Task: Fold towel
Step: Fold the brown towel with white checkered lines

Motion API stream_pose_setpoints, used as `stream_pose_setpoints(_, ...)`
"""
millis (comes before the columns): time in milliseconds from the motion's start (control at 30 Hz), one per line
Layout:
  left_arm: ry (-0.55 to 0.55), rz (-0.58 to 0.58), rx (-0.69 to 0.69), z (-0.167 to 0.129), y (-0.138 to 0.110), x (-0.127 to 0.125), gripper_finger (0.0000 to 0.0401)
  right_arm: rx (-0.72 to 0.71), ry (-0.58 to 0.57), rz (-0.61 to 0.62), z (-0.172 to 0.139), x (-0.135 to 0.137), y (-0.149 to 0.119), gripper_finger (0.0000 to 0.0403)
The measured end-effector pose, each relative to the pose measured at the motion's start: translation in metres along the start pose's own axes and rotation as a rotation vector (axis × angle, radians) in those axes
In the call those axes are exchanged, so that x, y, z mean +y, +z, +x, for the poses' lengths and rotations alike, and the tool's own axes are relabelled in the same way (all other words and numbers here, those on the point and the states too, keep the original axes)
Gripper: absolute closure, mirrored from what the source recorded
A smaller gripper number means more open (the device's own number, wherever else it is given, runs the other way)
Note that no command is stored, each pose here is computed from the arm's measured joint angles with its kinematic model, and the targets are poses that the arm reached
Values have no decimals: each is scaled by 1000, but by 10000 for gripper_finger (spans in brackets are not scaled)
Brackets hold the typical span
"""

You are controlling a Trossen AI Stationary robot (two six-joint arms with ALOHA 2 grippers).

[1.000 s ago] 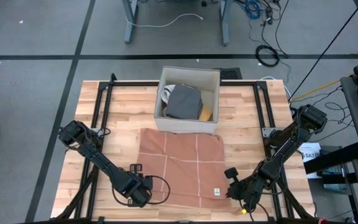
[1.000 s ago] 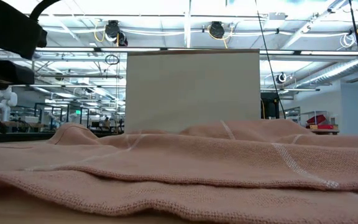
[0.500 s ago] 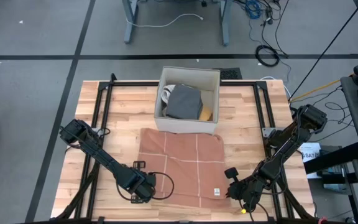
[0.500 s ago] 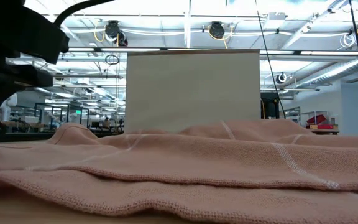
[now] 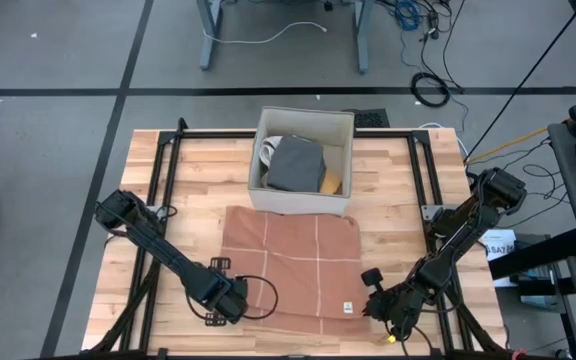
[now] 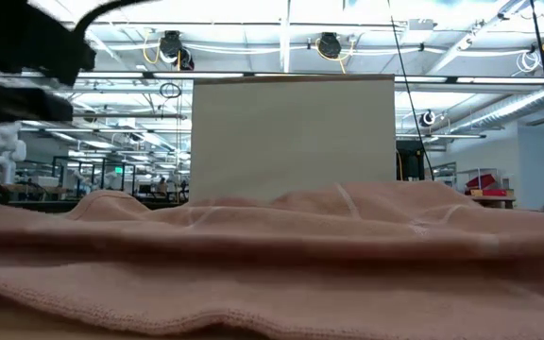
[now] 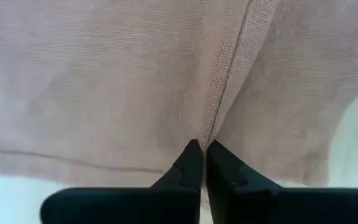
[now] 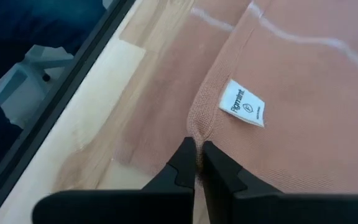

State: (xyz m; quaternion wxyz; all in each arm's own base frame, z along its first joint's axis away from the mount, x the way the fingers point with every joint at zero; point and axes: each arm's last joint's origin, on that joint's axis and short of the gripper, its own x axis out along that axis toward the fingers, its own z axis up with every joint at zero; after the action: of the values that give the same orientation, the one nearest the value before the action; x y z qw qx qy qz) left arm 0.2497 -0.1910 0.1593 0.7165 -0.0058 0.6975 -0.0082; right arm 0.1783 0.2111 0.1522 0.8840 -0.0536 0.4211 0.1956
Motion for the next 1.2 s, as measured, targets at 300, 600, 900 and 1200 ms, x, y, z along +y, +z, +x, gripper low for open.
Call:
stream_pose_setpoints(300,-99,60,-126,-34,12,-21,398,-104,100,41,-31,3,14,399)
stream_pose_setpoints(600,-162,88,-150,-34,6,-39,399,-49,200,136,-36,8,12,399)
stream_pose_setpoints(900,-240,109,-235,-37,5,-56,400,-56,304,173,-34,24,10,399)
stream_pose_setpoints(1200,-297,101,-289,-37,6,-68,400,-20,337,222,-28,39,1,399)
